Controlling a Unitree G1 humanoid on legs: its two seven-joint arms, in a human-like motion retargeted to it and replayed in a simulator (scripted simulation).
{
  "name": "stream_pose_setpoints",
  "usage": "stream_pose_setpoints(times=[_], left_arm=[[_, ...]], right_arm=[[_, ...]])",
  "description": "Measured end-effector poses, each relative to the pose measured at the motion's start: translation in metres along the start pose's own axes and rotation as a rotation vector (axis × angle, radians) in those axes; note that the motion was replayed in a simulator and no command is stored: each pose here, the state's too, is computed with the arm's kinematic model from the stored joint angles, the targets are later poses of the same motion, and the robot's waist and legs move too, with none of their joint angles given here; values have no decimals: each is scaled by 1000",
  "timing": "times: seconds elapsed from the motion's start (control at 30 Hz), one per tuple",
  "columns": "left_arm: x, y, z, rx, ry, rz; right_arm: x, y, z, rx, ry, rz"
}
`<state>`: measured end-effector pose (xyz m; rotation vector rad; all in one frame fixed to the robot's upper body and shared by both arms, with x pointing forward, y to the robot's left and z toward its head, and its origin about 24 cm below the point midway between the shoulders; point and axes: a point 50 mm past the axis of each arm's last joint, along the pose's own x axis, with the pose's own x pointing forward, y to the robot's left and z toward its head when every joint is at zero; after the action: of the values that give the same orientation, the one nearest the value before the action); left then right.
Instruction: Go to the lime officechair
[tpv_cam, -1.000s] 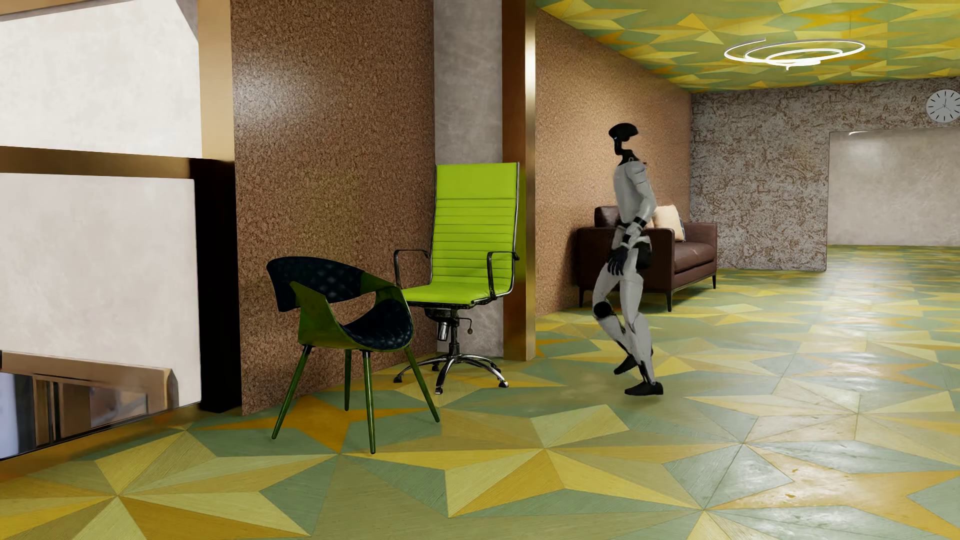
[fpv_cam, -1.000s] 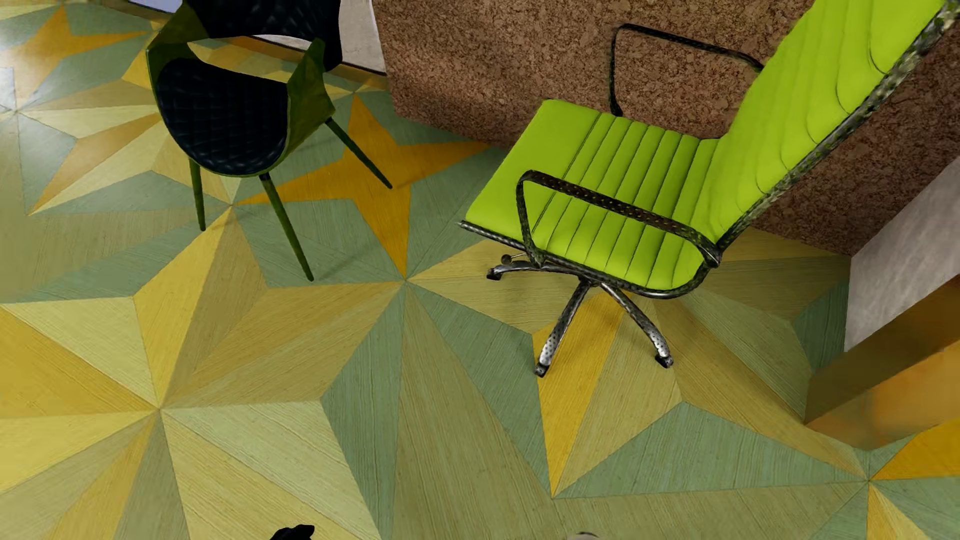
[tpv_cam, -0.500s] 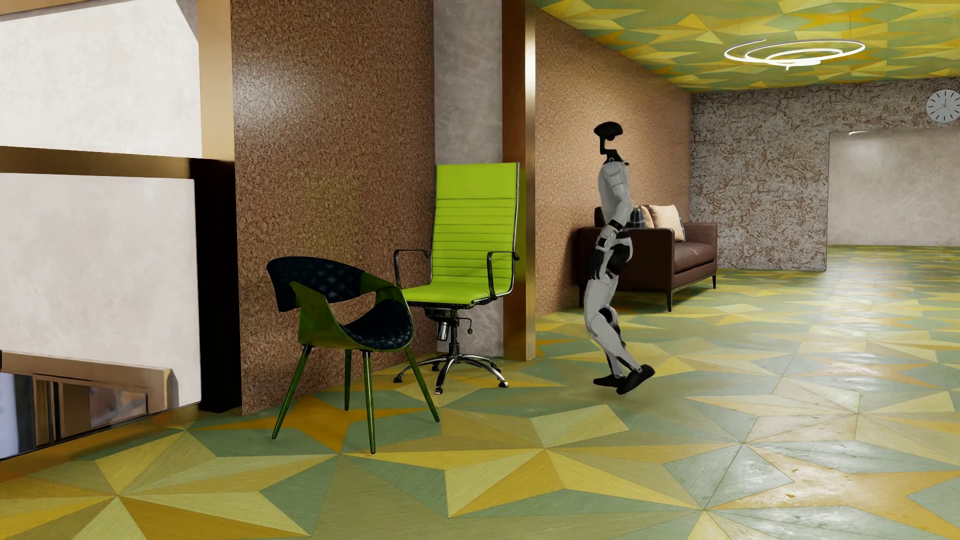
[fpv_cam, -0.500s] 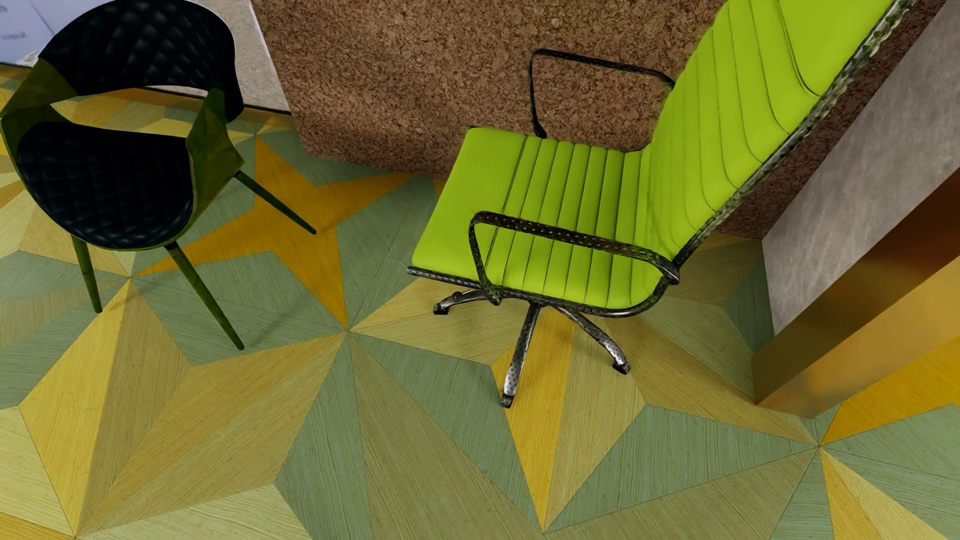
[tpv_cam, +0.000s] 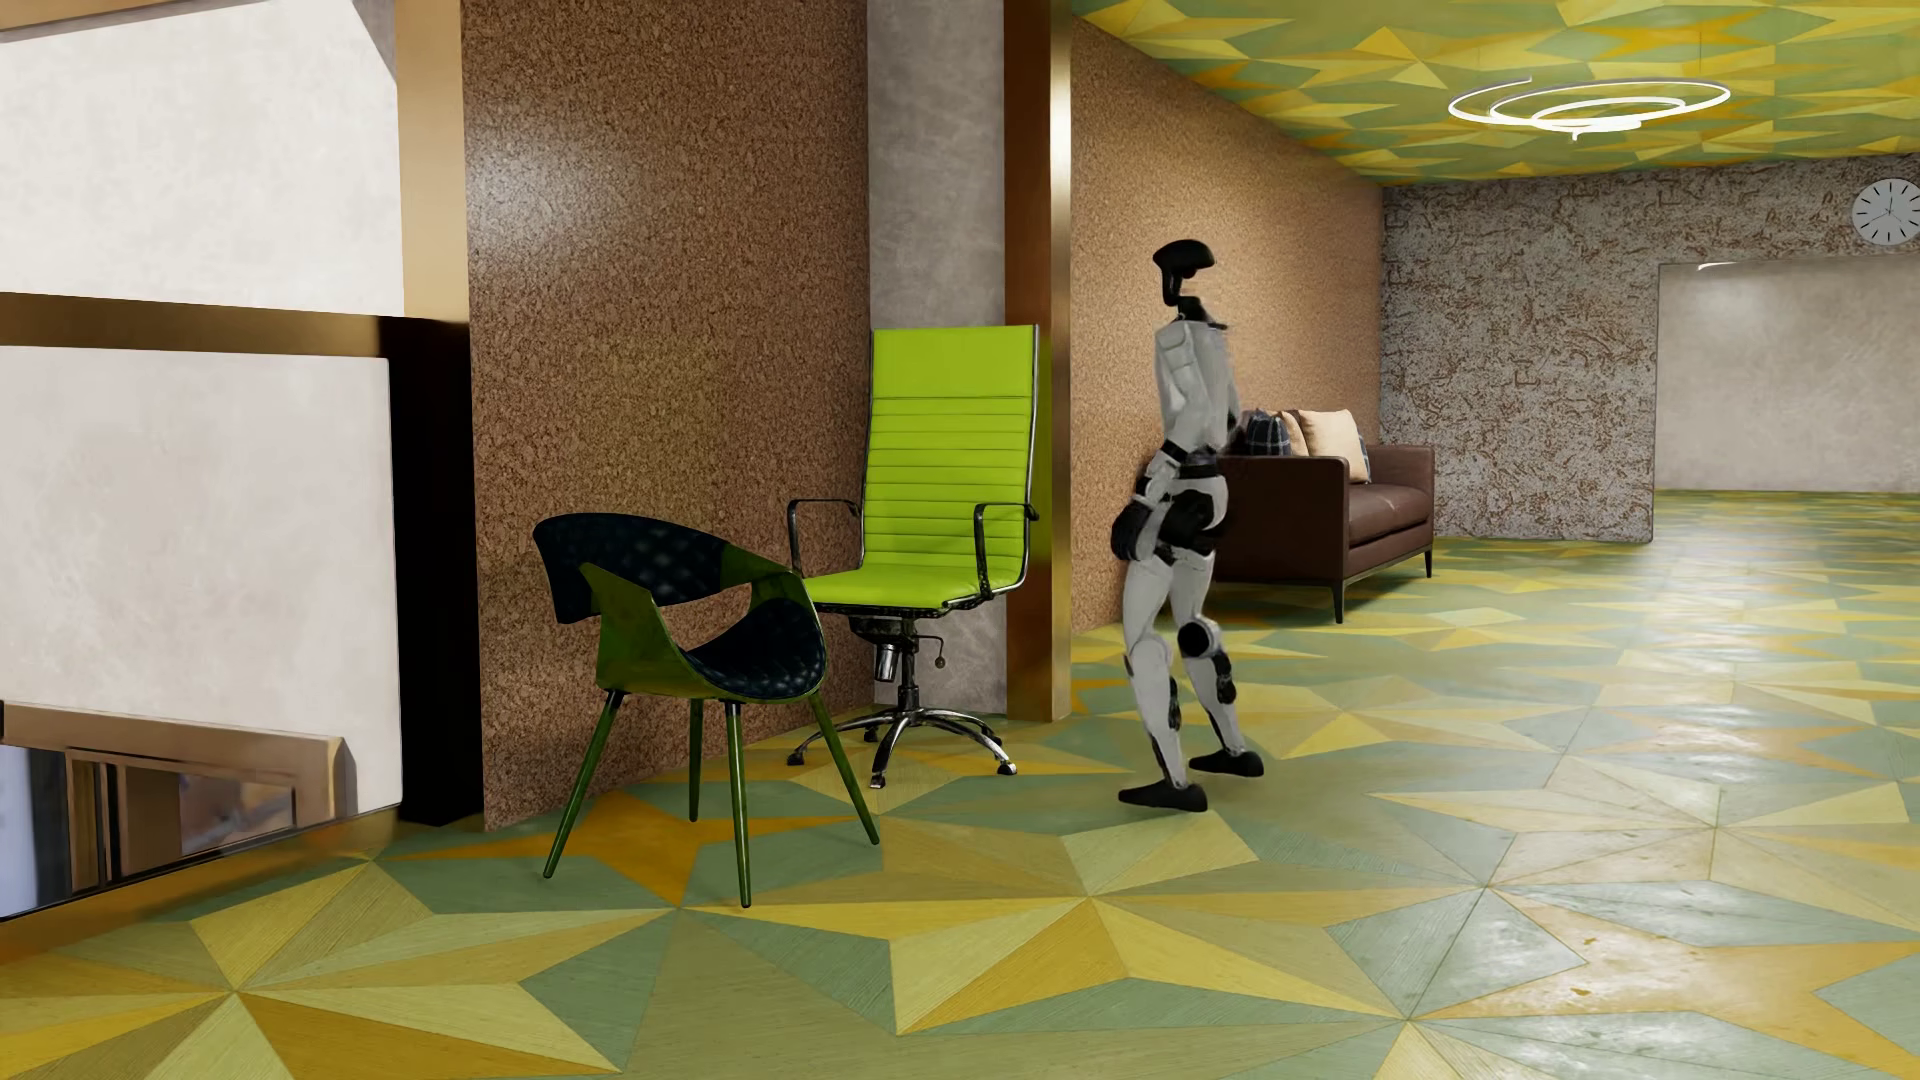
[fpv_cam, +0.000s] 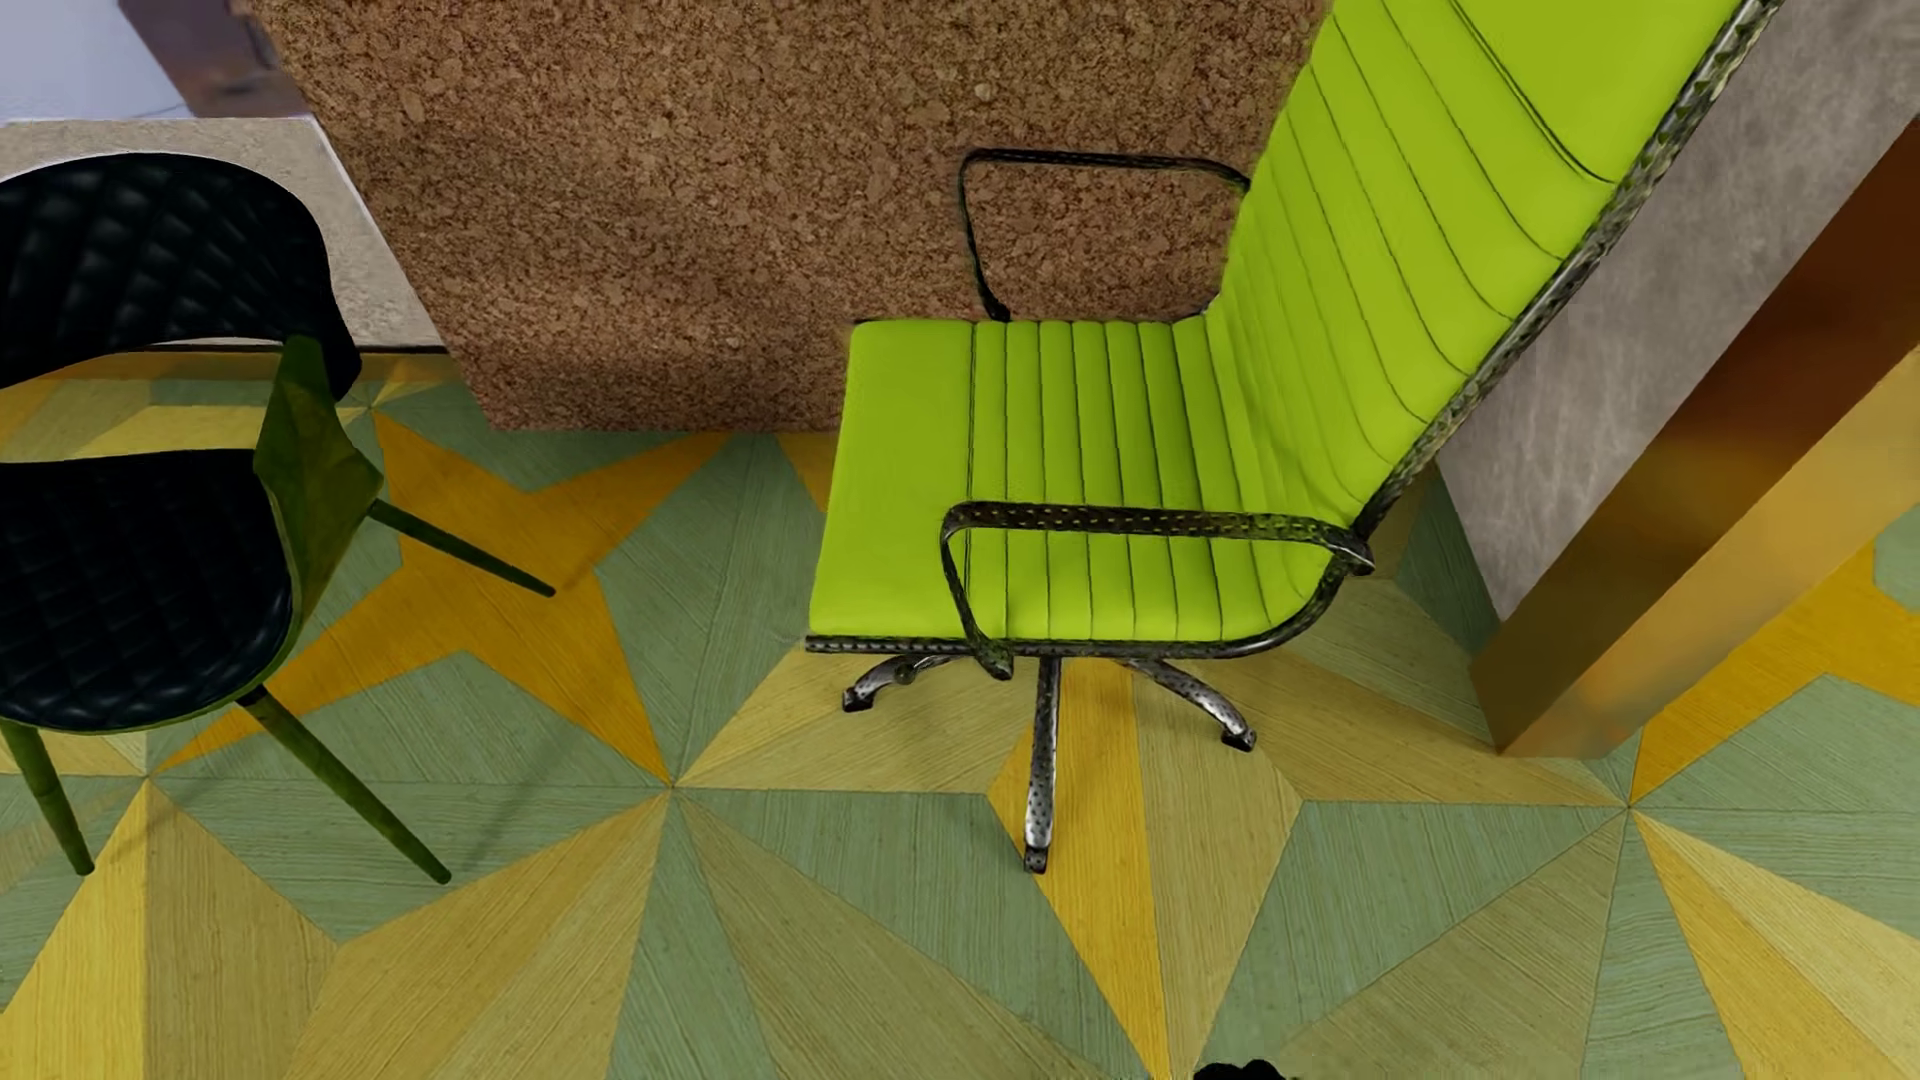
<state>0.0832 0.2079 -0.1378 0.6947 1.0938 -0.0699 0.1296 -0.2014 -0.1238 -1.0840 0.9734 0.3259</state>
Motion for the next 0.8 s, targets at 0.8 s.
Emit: stream_pose_setpoints(times=[0.8], left_arm=[[11, 8, 28, -57, -19, 33]], right_arm=[[3, 6, 11, -73, -36, 71]])
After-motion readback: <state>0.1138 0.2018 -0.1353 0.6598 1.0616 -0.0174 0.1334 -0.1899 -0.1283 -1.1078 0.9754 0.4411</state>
